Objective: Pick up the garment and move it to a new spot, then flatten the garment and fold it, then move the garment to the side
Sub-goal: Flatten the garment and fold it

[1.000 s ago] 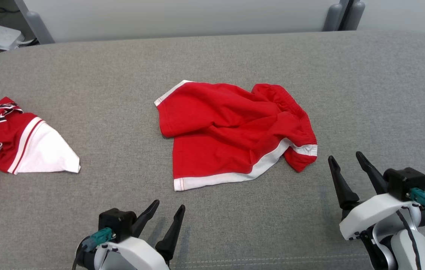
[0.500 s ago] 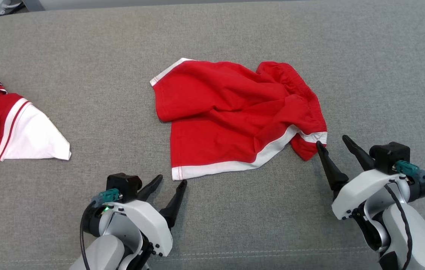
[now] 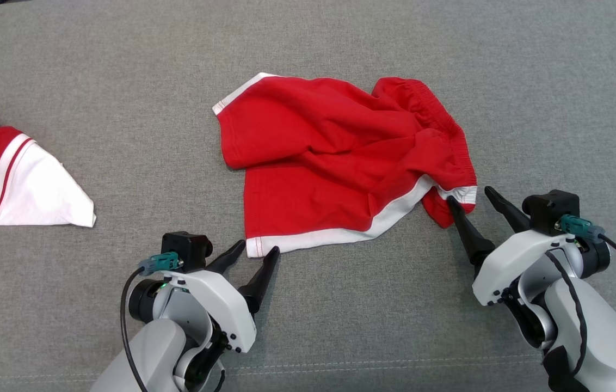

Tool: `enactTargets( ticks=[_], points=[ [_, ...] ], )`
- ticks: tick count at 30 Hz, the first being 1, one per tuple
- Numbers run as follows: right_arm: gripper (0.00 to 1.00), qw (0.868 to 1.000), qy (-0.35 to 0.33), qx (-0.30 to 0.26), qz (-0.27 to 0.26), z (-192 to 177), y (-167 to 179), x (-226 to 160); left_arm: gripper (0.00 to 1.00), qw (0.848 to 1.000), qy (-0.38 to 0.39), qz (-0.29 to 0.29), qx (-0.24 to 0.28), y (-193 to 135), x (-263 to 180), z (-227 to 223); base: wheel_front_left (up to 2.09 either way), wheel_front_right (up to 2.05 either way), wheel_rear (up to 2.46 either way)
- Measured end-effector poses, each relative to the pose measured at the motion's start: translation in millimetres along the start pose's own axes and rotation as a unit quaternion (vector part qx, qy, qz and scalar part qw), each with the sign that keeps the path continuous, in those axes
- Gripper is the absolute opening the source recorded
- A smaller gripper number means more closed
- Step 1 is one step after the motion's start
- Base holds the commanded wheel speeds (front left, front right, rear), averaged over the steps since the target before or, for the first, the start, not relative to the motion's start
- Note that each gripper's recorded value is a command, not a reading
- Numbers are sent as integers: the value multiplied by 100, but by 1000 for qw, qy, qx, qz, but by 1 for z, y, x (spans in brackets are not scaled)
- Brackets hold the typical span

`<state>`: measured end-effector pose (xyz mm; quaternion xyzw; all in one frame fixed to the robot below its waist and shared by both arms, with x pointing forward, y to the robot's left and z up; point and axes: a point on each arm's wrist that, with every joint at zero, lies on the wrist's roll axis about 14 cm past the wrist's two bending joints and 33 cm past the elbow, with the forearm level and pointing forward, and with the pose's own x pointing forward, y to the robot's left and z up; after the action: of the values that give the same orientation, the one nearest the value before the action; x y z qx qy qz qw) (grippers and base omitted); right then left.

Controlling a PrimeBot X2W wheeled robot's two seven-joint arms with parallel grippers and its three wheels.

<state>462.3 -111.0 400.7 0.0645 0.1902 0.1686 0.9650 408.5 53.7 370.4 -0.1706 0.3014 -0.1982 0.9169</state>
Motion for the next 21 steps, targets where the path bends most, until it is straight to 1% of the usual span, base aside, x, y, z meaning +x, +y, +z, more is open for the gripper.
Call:
enactTargets(
  ticks=[1,2,3,4,5,6,13,15,18,21],
  points=[
    [100,1000,0,0,0,0,0,0,94,1000,1,0,0,0,1,0,0,0,0],
    [100,1000,1,-1,0,-1,0,1,78,1000,2,0,-3,0,2,-1,0,0,0],
    [100,1000,2,0,1,-1,0,1,48,1000,5,-2,-4,-1,2,-2,0,0,0],
    [95,1000,3,0,2,-1,1,2,27,1000,6,-4,-4,-2,3,-1,0,0,0],
    [49,1000,5,-2,4,-2,1,3,0,1000,7,-3,-3,-1,4,0,0,0,0],
    [0,1000,9,-3,6,-3,3,3,0,1000,8,-5,-2,-2,5,-1,0,0,0],
    [0,1000,14,5,9,-6,3,3,0,1000,7,-7,-1,-2,4,-2,0,0,0],
    [0,1000,4,11,9,-2,1,1,0,1000,-3,-11,-4,-2,-1,2,0,0,0],
    [0,1000,-3,26,3,-2,-7,-11,0,1000,1,-9,4,3,-16,-4,0,0,0],
    [0,998,14,54,-1,-17,-12,-31,0,1000,15,3,12,11,-40,-16,0,0,0]
  ],
)
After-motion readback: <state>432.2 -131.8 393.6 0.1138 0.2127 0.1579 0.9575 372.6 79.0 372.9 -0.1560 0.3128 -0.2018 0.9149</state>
